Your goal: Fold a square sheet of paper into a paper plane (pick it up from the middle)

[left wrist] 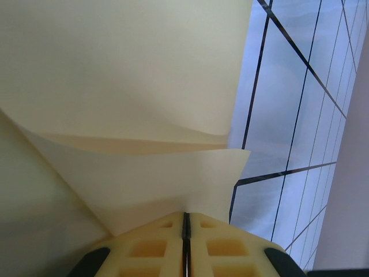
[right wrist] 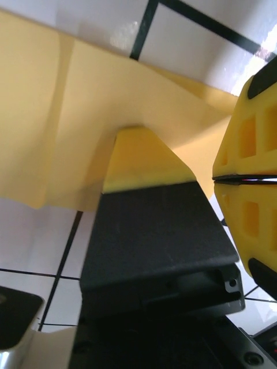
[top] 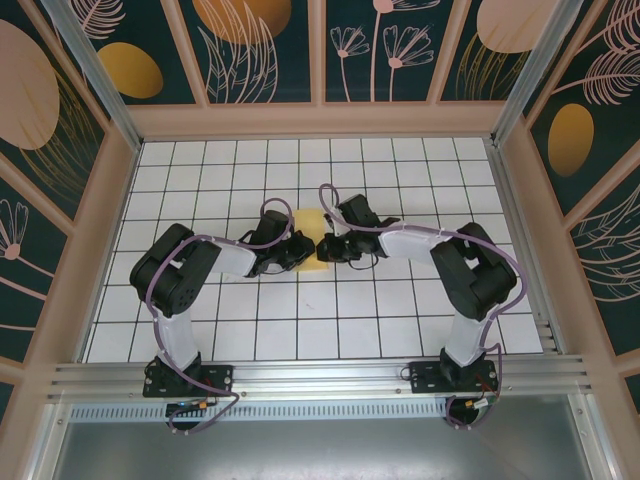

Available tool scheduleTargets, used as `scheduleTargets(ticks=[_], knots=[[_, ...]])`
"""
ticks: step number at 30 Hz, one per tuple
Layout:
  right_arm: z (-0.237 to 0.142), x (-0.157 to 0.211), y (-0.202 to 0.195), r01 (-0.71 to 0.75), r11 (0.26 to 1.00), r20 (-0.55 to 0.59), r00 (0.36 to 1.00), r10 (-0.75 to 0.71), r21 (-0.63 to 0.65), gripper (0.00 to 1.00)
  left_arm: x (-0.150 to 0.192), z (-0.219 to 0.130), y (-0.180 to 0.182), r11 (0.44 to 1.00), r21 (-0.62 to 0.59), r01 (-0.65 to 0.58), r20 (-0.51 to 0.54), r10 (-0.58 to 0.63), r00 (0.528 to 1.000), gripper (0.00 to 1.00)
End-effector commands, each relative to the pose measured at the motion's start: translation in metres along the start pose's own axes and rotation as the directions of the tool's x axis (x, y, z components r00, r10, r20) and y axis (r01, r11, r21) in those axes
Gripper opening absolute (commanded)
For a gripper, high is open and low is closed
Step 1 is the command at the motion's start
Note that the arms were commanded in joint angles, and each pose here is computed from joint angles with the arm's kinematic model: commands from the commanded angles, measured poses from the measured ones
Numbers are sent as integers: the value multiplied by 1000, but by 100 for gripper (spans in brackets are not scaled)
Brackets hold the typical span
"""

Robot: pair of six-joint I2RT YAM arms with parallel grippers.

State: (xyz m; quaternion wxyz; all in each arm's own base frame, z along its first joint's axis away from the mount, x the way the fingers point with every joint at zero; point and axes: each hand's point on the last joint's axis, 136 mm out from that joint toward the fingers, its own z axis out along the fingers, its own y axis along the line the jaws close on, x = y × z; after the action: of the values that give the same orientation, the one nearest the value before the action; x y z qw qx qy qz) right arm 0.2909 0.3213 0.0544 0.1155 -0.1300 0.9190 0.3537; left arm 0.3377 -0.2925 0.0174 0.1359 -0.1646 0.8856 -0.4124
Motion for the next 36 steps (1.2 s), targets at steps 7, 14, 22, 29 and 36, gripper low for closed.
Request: scheduleTargets(ticks=[7, 14, 22, 29, 36], knots=[[12, 16, -13, -43, 999, -65, 997, 44, 27, 9, 6, 7, 25, 996, -83, 45, -3, -45, 999, 10], [17, 20, -24, -47, 996, -72, 996, 52, 71, 8, 6, 7, 27, 995, -87, 51, -1, -51, 999, 10], [18, 22, -36, -65, 991, -72, 995, 73, 114, 8, 5, 7, 27, 995, -92, 51, 3, -51, 999, 10], [18, 26, -42, -73, 989, -83, 993, 85, 130, 8, 5, 7, 28, 994, -95, 54, 4, -54, 999, 11], [18, 36, -50, -87, 984, -110, 988, 104, 153, 8, 4, 7, 29, 994, -99, 55, 9, -54, 998, 11]])
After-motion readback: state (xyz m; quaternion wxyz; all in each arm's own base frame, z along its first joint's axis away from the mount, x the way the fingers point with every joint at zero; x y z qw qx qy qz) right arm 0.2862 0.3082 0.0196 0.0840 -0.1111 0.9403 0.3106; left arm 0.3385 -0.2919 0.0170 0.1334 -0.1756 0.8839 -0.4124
